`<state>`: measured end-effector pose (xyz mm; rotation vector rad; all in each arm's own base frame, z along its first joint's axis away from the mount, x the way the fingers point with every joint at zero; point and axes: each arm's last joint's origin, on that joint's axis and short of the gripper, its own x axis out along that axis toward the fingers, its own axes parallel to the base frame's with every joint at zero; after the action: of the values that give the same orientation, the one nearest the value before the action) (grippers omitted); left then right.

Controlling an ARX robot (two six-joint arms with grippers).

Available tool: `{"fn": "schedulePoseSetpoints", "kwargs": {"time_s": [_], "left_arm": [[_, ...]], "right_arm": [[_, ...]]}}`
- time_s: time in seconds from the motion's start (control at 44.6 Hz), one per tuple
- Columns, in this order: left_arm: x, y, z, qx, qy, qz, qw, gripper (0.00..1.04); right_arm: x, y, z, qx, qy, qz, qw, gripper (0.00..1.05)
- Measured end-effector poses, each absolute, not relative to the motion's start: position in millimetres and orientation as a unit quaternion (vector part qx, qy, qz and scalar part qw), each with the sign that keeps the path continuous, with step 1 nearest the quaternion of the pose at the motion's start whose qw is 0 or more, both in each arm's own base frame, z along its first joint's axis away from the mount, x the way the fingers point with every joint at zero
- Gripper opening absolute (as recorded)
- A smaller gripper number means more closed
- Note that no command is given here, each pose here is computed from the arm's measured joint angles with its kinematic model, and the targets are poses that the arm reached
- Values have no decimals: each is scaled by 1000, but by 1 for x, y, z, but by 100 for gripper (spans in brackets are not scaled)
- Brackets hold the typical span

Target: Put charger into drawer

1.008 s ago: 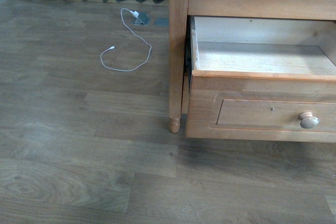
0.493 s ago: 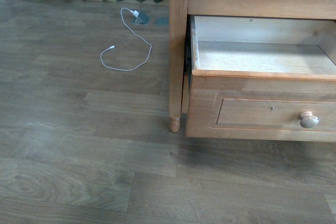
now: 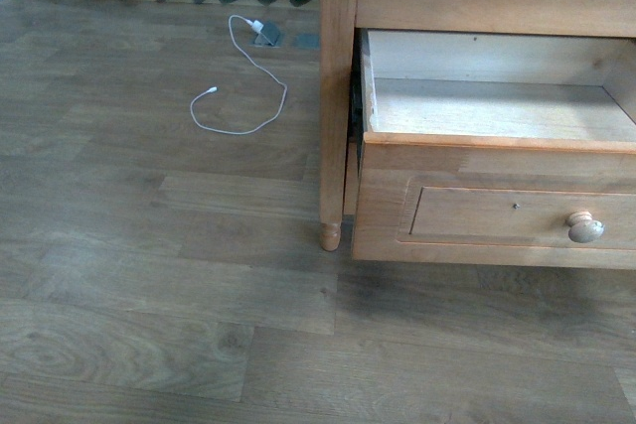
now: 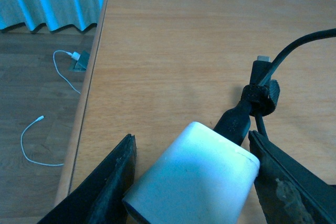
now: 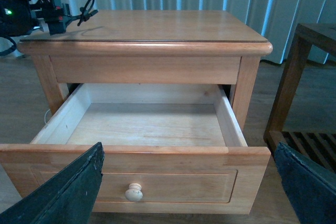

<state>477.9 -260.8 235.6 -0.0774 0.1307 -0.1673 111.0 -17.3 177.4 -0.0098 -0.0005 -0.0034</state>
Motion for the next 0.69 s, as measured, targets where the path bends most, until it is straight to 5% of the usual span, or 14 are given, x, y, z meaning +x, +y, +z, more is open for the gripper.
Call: {"fn": "schedulePoseSetpoints", "kwargs": {"time_s": [0.314,0.695], "left_arm": [[412,-271,272,-10,35,-213,976,59],[388,-311,213,65,94,-313,943,59]], "right_arm": [[111,-17,177,-5,0,-2,1000,96],[111,-17,177,-5,0,-2,1000,96]]}}
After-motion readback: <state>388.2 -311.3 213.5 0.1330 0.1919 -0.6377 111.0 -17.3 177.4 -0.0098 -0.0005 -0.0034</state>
